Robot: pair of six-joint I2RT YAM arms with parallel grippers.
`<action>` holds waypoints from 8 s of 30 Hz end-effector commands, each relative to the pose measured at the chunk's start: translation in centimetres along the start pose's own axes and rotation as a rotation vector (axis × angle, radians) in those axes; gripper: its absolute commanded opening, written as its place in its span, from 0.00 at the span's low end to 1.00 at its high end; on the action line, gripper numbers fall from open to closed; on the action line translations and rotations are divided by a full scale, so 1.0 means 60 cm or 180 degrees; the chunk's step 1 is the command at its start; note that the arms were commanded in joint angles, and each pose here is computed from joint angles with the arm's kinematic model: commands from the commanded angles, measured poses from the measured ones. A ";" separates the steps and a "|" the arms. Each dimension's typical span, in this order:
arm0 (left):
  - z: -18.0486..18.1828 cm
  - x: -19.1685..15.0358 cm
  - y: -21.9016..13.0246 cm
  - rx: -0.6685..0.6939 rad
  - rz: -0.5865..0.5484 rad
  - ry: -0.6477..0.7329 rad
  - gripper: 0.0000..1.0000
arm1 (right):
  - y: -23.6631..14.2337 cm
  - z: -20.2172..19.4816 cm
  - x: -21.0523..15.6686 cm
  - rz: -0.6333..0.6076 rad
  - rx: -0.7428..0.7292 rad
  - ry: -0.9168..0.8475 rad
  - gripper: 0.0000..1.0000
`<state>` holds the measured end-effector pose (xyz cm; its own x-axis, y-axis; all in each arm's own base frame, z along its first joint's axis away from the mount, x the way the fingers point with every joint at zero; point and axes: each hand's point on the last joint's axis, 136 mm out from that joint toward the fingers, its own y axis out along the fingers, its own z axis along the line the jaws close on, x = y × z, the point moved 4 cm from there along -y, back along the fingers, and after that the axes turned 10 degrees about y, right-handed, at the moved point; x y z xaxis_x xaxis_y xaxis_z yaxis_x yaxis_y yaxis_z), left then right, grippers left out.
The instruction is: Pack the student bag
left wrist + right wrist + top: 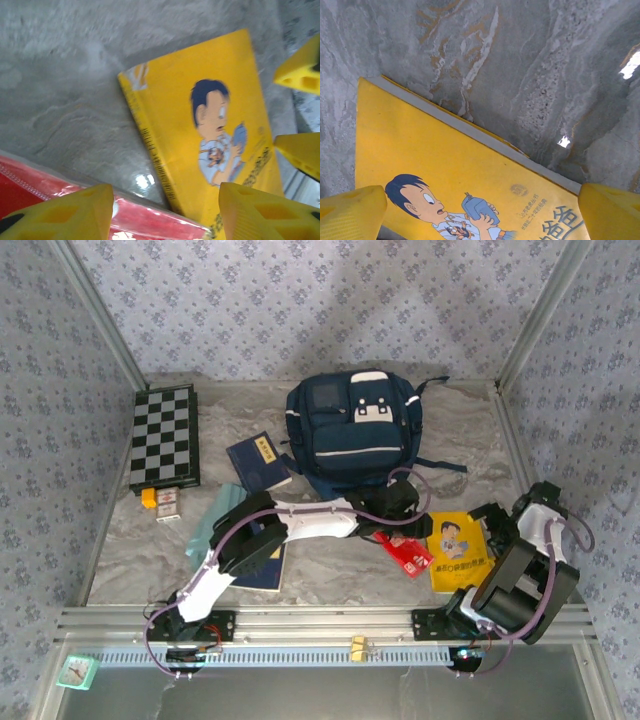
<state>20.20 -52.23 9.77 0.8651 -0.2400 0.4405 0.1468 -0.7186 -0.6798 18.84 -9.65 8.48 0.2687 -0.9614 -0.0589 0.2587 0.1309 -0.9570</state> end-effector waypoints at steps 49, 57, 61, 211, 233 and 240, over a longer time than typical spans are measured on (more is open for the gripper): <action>0.090 -0.011 -0.084 0.0526 -0.0060 -0.0681 0.61 | 0.019 0.040 -0.128 0.0537 0.0246 -0.0184 1.00; 0.100 -0.011 -0.090 0.0476 -0.0090 -0.0762 0.58 | 0.002 0.079 -0.183 0.0611 0.0421 -0.0280 1.00; 0.074 -0.013 -0.080 0.0386 -0.0104 -0.0692 0.57 | -0.016 0.068 -0.129 0.0282 0.0232 -0.0373 1.00; 0.065 0.142 -0.423 -0.1482 -0.1052 -0.0149 0.40 | -0.246 0.324 -0.350 0.1649 0.3246 -0.3334 0.00; 0.029 0.200 -0.469 -0.1657 -0.1647 -0.0218 0.00 | -0.196 0.290 -0.313 0.1645 0.2665 -0.2539 0.97; -0.014 0.221 -0.477 -0.1908 -0.1815 -0.0155 0.00 | -0.177 0.301 -0.321 0.1865 0.2681 -0.2285 1.00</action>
<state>27.16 -34.49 28.43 0.8510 0.1932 0.4882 0.3021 -0.9407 -0.1543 27.27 11.50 24.63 0.9218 -0.3853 0.0417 0.3722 0.8502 -0.3723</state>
